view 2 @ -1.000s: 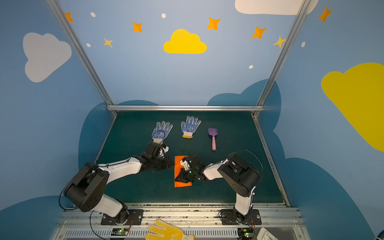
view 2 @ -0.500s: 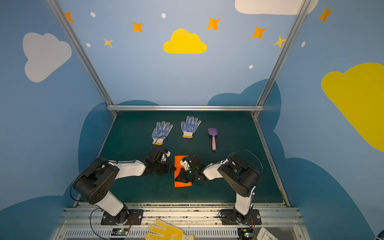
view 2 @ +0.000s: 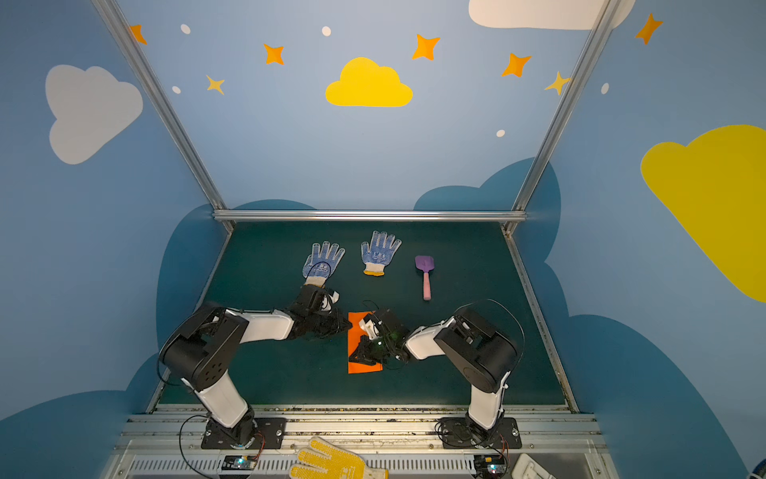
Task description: Fold a paper plane with a square sheet of paper (fold left side to right side)
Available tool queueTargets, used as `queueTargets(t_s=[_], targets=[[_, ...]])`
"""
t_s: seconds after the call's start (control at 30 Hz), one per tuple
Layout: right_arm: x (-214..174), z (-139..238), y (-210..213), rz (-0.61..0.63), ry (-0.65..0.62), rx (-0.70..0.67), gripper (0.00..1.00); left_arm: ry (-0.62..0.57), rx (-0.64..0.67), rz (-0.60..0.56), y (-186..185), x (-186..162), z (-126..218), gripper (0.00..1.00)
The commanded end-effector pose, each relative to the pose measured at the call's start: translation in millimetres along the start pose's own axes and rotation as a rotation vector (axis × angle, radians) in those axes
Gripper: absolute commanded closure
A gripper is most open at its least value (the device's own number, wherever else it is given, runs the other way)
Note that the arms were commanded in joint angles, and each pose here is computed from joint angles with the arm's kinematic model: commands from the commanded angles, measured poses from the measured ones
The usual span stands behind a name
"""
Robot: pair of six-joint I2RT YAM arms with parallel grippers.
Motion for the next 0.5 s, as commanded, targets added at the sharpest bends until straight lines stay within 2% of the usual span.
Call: queueTargets(t_s=[0.0, 0.47], targets=[[-46.7, -2.1, -67.6, -0.161, 0.111, -0.242, 1.00, -0.041, 0.153, 0.052, 44.8, 10.9, -4.6, 0.96], [-47.9, -2.6, -67.9, -0.163, 0.107, -0.237, 1.00, -0.046, 0.210, 0.076, 65.3, 52.3, -9.2, 0.96]])
Point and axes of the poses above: each gripper's point midway between its finger pads, its own z axis back along the fingers, its own y axis along the line the jaws close on, x = y × z, the point moved 2 cm from there along z, back along the fingers, and after that the axes turned 8 degrees about z, right-handed, at the moved point
